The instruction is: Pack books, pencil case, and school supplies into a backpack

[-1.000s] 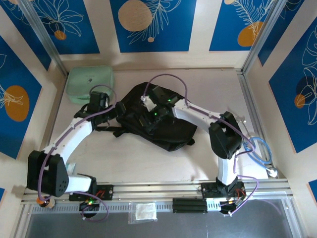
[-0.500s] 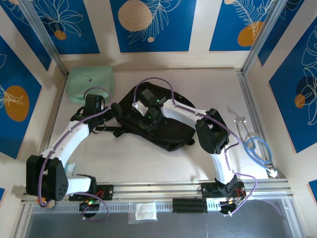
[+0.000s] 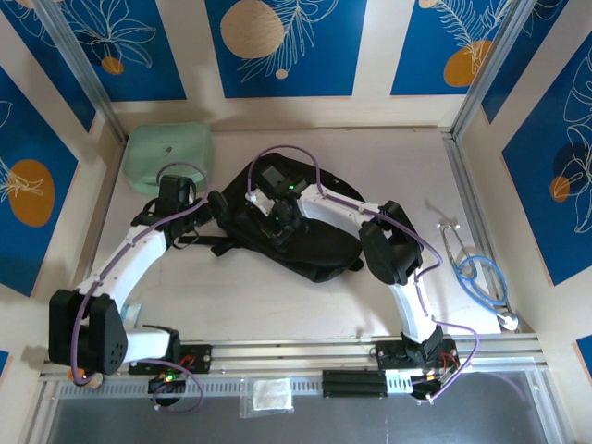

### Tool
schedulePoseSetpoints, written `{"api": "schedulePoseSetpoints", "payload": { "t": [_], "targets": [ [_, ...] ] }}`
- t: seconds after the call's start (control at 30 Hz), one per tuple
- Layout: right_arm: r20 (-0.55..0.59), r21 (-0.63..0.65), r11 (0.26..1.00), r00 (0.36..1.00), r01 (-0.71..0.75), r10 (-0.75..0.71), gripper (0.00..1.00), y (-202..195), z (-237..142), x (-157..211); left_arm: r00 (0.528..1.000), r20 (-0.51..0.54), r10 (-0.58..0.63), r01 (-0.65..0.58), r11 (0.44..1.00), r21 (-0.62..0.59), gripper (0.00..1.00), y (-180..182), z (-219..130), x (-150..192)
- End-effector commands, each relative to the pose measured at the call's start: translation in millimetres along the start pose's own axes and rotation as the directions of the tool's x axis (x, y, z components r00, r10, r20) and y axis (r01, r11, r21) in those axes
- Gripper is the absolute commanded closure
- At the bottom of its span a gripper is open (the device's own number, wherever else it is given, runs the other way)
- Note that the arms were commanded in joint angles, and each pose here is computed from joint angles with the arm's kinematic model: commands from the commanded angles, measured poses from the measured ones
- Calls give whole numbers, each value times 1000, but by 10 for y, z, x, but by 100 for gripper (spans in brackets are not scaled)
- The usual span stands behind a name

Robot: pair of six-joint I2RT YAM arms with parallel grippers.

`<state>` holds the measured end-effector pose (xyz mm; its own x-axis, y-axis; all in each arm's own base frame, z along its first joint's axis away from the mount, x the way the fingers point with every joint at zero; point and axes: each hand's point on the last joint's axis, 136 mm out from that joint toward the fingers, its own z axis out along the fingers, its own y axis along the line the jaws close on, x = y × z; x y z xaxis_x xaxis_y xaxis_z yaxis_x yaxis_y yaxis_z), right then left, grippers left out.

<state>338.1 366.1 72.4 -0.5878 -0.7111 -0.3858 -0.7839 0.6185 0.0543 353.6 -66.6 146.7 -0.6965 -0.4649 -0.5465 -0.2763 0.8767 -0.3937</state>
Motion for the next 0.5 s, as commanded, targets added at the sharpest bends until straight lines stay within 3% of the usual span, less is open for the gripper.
{"api": "schedulePoseSetpoints", "payload": {
  "t": [0.0,0.13,0.3,0.47],
  "targets": [
    [25,12,1000,1000,-4,4,95,16,-79,-92,999,-20,-26,27,999,40,0,-31,5,39],
    [127,22,999,991,-39,36,100,-8,-317,-242,997,-67,-49,56,993,105,4,-138,20,130],
    [257,4,994,961,-106,102,100,-51,-676,-373,981,-164,-108,145,960,239,16,-391,32,305],
    [306,-57,986,938,-155,164,100,-47,-850,-368,960,-255,-119,201,922,329,28,-694,61,545]
  ]
}}
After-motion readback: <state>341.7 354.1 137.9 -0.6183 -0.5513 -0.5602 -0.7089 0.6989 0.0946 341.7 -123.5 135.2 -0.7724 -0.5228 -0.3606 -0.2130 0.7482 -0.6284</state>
